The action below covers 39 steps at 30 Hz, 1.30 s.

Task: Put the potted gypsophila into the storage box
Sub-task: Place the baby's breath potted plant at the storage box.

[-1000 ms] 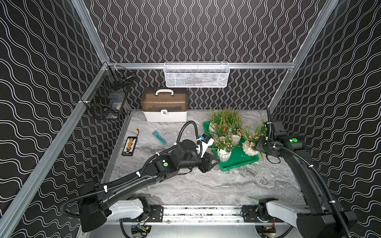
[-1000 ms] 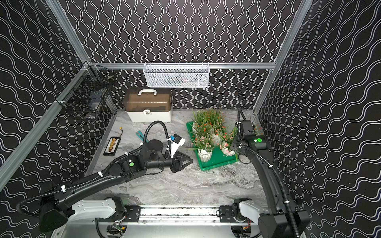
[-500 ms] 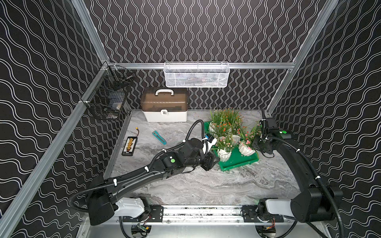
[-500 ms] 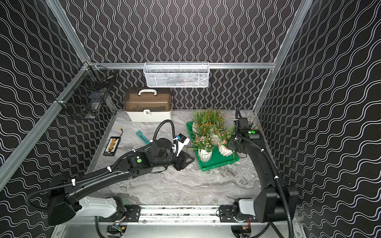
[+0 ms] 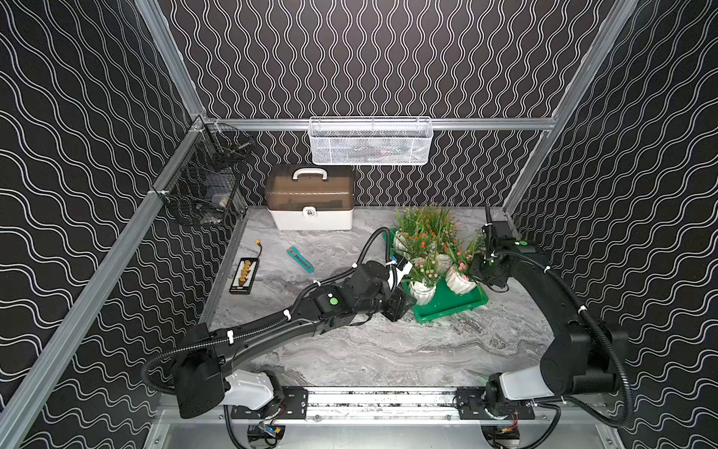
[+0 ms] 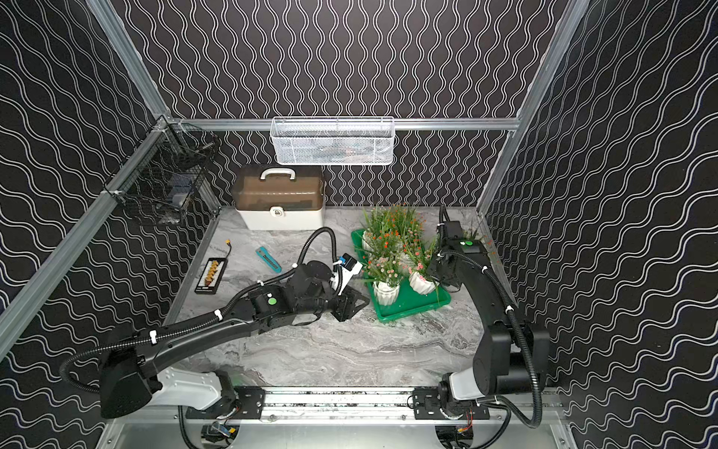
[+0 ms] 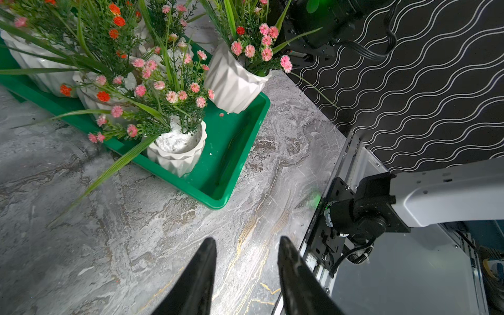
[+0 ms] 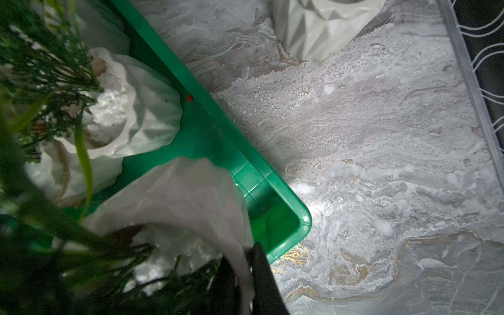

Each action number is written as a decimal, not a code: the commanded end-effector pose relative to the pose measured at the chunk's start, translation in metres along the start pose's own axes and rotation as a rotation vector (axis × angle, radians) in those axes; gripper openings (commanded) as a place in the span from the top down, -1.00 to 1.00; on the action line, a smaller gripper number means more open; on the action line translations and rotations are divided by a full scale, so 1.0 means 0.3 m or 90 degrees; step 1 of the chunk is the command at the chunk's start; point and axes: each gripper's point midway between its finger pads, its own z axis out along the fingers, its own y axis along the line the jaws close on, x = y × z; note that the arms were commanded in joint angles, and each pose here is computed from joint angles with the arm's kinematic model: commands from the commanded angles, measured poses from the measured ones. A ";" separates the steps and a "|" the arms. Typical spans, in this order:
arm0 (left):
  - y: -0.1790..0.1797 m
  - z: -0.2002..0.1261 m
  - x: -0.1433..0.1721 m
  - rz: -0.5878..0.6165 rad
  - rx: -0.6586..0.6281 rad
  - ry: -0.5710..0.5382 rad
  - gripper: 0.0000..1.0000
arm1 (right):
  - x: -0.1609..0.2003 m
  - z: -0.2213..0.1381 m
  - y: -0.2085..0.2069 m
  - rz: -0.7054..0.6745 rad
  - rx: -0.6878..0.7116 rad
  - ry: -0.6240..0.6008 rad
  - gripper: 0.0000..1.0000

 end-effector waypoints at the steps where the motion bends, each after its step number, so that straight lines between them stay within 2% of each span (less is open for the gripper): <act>1: -0.007 0.003 -0.035 0.018 0.002 -0.023 0.16 | -0.027 0.012 0.032 0.004 -0.023 -0.012 0.98; 39: -0.001 0.037 0.000 0.008 -0.001 0.006 0.13 | -0.009 0.153 0.080 0.004 -0.041 0.036 0.98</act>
